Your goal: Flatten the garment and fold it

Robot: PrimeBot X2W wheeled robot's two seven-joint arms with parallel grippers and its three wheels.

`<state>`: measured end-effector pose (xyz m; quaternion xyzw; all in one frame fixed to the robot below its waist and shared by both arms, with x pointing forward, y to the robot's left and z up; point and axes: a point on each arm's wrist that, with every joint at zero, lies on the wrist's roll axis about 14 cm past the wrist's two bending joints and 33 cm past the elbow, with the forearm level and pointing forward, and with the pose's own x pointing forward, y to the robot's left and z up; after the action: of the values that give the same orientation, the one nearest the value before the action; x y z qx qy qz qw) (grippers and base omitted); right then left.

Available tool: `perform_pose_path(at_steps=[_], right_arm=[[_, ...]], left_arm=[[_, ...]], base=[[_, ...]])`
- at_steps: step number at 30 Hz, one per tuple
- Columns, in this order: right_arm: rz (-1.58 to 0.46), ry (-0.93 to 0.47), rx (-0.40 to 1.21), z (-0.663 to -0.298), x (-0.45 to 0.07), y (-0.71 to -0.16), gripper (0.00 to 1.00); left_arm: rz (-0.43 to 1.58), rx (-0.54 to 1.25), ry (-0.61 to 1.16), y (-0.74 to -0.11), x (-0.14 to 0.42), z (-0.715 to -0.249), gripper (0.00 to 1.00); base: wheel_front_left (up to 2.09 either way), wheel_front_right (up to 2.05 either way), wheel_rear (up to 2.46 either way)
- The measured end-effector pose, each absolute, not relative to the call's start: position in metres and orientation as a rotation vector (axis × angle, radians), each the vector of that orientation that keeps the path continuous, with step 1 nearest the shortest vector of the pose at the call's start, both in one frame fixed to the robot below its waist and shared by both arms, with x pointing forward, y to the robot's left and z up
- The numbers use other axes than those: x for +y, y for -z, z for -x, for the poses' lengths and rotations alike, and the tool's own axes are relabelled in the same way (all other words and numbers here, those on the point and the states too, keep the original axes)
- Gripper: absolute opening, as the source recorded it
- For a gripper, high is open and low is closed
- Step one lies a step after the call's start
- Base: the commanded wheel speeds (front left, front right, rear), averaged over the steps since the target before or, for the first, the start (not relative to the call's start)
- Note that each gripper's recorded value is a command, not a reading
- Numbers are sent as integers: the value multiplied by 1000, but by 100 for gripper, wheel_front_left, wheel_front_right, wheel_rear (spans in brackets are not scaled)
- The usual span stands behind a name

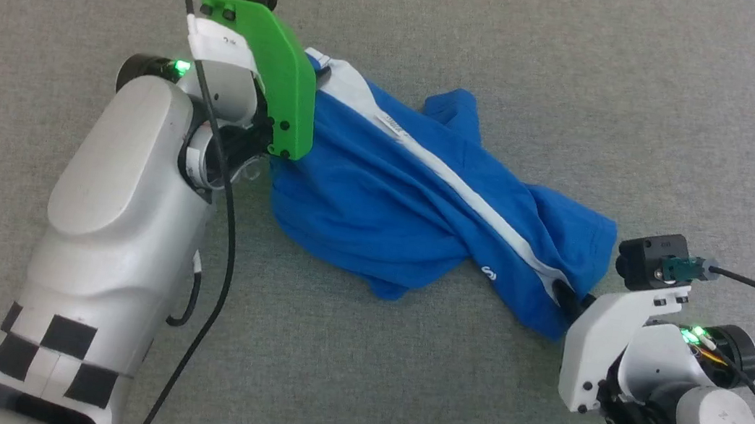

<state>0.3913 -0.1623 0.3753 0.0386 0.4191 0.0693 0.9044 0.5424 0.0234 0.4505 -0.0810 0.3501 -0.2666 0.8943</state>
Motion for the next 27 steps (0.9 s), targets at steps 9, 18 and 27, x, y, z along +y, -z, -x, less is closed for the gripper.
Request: perform_pose_path(at_steps=[9, 18, 27], right_arm=[[-121, -150, 719, -410, -165, -432, 0], [-80, -152, 380, -462, -186, -568, 0], [-164, -223, 83, -487, -178, -688, 0]], left_arm=[[211, 643, 553, -482, 22, -536, 0], [335, 385, 556, -574, 23, -542, 0], [383, 51, 499, -692, 55, -546, 0]], base=[[0, 0, 0], [0, 0, 0], [0, 0, 0]])
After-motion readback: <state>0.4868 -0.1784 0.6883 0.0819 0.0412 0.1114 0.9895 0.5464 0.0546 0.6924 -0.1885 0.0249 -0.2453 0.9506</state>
